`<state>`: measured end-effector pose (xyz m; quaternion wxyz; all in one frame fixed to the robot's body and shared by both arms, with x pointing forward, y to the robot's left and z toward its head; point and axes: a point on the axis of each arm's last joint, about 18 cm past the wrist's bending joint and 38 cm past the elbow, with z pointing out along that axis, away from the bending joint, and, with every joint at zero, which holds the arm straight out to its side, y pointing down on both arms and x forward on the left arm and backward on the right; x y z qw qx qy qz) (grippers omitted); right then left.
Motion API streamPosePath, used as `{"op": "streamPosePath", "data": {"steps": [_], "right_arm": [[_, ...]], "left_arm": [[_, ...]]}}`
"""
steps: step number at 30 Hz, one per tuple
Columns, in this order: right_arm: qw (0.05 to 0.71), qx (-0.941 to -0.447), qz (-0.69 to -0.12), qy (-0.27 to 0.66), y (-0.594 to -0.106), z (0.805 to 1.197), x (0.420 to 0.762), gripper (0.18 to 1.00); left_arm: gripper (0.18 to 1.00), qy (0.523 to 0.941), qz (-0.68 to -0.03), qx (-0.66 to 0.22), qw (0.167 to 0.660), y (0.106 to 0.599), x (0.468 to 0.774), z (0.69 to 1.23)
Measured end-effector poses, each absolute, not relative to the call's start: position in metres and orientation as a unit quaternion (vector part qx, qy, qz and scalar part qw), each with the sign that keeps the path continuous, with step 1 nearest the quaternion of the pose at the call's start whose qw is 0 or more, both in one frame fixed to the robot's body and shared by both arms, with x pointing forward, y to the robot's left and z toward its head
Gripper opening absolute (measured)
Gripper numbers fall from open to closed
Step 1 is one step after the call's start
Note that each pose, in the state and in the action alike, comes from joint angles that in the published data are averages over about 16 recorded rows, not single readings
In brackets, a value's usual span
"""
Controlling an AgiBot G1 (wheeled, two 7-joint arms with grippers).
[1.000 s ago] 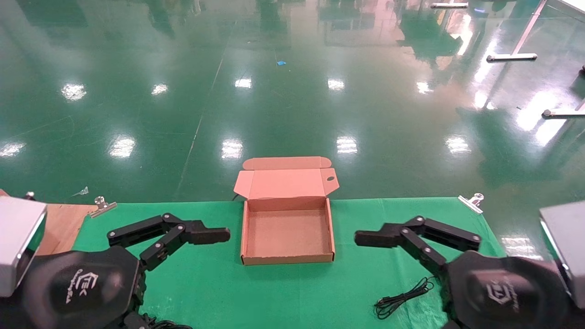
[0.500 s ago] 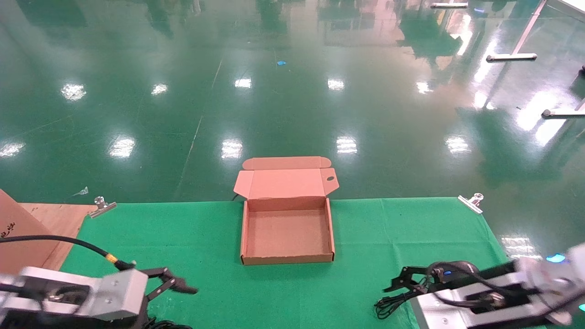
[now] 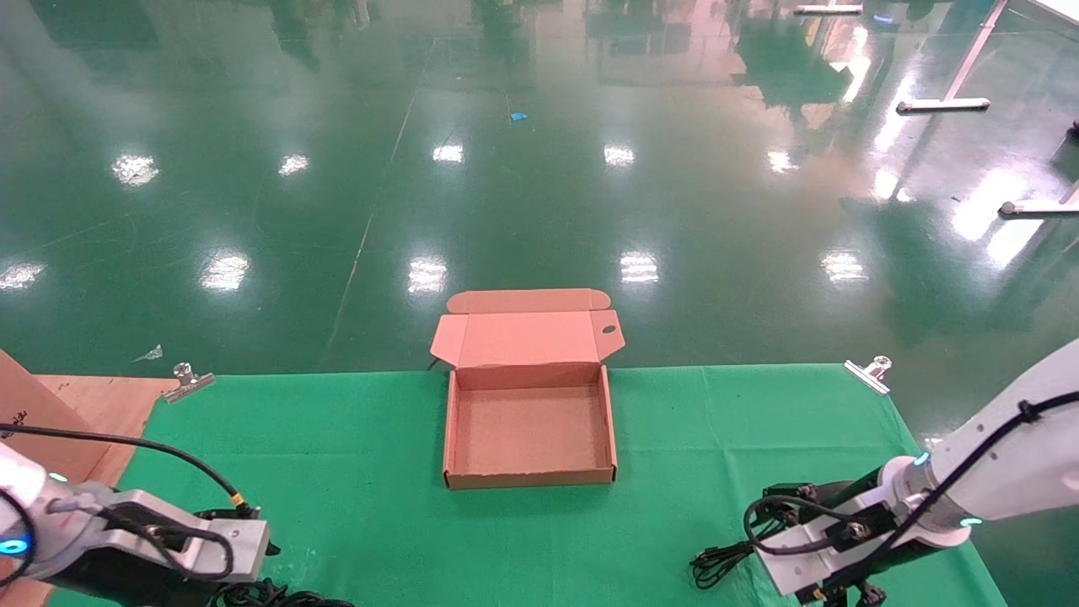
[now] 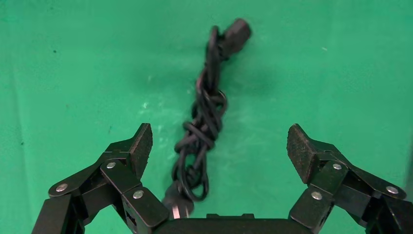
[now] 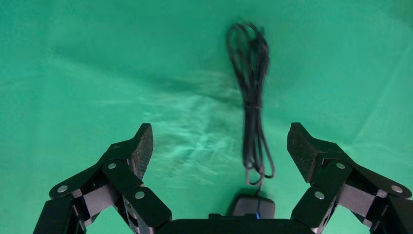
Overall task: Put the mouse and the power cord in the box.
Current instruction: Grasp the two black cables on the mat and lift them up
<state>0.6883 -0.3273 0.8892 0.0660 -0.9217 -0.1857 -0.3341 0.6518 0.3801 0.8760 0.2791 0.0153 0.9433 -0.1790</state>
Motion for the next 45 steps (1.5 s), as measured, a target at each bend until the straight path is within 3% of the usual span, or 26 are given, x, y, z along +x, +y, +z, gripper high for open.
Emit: {"op": "streamPosePath", "data": {"steps": [20,36,45], "right_arm": [[0.014,-0.905,-0.393,-0.161,-0.330,0.872,0.737,1.001],[0.035,-0.908,-0.388,-0.150,-0.330,0.864,0.735,1.000],[0.044,-0.911,-0.382,-0.151,-0.328,0.860,0.733,0.980]], "left_arm": [[1.001,0.946,-0.144,-0.005,0.291,0.373,0.685,0.843],[0.999,0.936,-0.137,-0.027,0.323,0.385,0.694,0.841],[0.980,0.941,-0.141,-0.016,0.307,0.385,0.687,0.838]]}}
